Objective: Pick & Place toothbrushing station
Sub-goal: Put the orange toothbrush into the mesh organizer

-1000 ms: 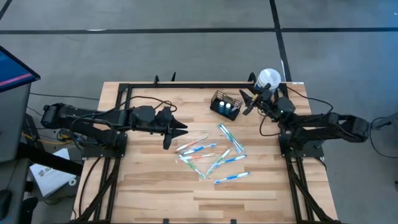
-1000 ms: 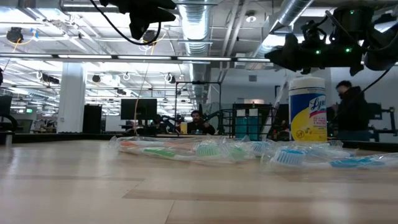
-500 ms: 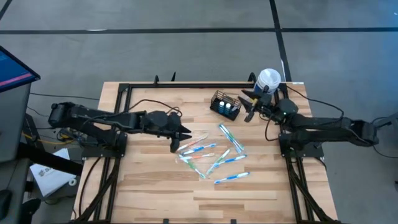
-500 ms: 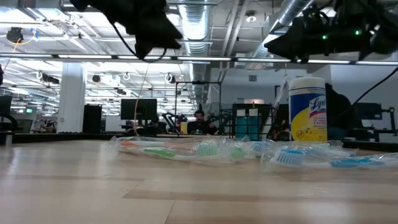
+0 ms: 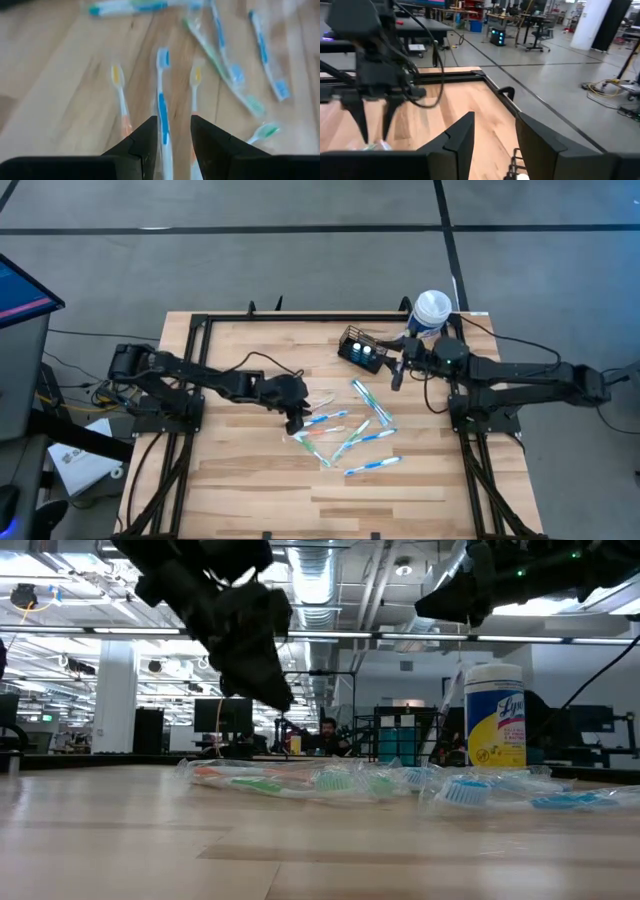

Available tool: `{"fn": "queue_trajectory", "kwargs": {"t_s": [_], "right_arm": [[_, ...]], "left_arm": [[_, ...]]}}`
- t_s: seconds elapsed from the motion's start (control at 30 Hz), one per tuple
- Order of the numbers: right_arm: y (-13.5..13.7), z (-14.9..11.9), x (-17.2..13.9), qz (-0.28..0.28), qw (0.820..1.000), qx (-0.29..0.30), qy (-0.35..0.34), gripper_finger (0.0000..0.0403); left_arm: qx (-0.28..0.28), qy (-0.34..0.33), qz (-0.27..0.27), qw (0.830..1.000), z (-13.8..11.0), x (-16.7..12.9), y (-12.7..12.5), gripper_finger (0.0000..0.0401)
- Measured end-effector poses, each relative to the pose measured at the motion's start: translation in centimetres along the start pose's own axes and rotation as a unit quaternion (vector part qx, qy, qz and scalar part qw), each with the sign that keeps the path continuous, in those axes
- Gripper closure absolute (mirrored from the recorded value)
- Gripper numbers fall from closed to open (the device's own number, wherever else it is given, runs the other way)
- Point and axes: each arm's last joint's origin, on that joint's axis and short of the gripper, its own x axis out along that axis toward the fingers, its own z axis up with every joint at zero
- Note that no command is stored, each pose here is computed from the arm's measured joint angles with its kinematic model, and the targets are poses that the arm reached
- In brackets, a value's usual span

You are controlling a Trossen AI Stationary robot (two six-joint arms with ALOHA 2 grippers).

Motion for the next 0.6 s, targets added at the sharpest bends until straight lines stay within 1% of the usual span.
{"fn": "queue_trajectory", "kwargs": {"t_s": [0.23,0.4,0.6], "right_arm": [[0.2,0.0,0.0,0.005,1.0,-0.001,0.0,0.0278],[0.2,0.0,0.0,0.005,1.0,-0.001,0.0,0.028],[0.2,0.0,0.0,0.005,1.0,0.0,0.002,0.0281]], "left_arm": [[-0.002,0.044,0.017,0.999,-1.3,1.8,0.4,0.029],[-0.001,0.051,0.042,0.998,-1.7,2.4,0.7,0.029],[0.003,0.038,0.074,0.997,-1.6,2.3,0.8,0.0282]]}}
